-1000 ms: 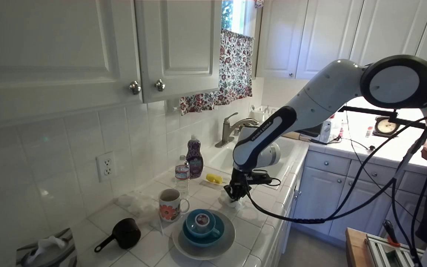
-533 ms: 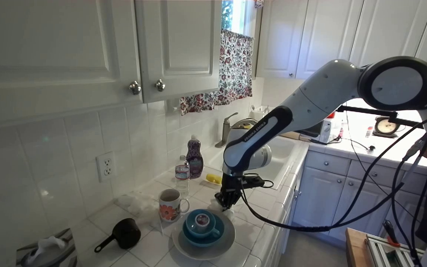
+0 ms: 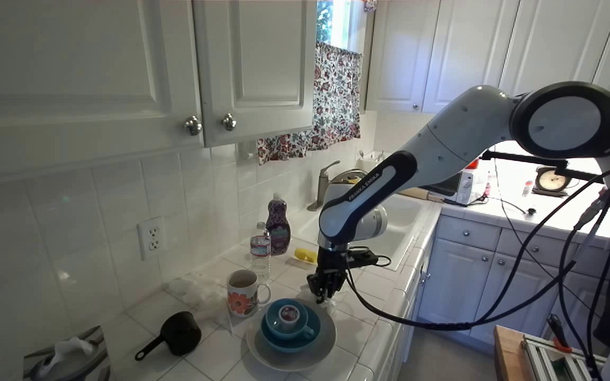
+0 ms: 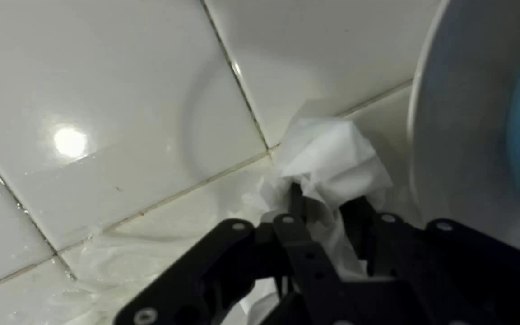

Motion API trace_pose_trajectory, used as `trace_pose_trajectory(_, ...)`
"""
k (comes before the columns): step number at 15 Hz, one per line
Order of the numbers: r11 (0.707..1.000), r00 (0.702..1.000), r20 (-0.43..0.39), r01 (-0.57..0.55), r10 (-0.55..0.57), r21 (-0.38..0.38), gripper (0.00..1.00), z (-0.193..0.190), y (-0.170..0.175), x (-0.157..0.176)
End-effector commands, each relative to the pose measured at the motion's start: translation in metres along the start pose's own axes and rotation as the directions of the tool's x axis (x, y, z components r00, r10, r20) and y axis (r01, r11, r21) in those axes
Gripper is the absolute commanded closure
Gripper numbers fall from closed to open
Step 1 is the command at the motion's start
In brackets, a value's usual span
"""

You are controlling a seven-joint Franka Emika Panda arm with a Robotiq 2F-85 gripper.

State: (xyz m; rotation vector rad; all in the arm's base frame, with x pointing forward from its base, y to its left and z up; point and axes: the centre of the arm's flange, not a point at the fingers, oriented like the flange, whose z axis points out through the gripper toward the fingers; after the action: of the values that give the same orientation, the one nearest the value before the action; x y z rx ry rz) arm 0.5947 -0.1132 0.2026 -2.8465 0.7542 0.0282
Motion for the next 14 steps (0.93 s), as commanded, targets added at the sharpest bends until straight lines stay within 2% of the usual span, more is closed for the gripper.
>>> trace_pose_trajectory(1,1.000,1.000,0.001,0.013,-0.013,-0.006,0.41,-0.008,0.013,-0.010)
trace_pose_trajectory(6,1.000,0.999,-0.041,-0.008,0.007,-0.007,0.06,-0.028,0.022,-0.011)
trace_pose_trajectory(7,1.000,0.998,-0.054,-0.013,0.012,-0.007,0.31,-0.034,0.023,-0.010)
trace_pose_trajectory(8,1.000,0.998,-0.067,-0.015,0.015,-0.004,0.44,-0.039,0.023,-0.009)
trace_pose_trajectory(9,1.000,0.997,-0.077,-0.017,0.016,-0.004,0.45,-0.044,0.024,-0.008)
trace_pose_trajectory(12,1.000,0.995,-0.098,-0.021,0.020,-0.004,0.22,-0.054,0.025,-0.008)
trace_pose_trajectory(14,1.000,0.994,-0.105,-0.025,0.024,-0.007,0.14,-0.057,0.026,-0.006)
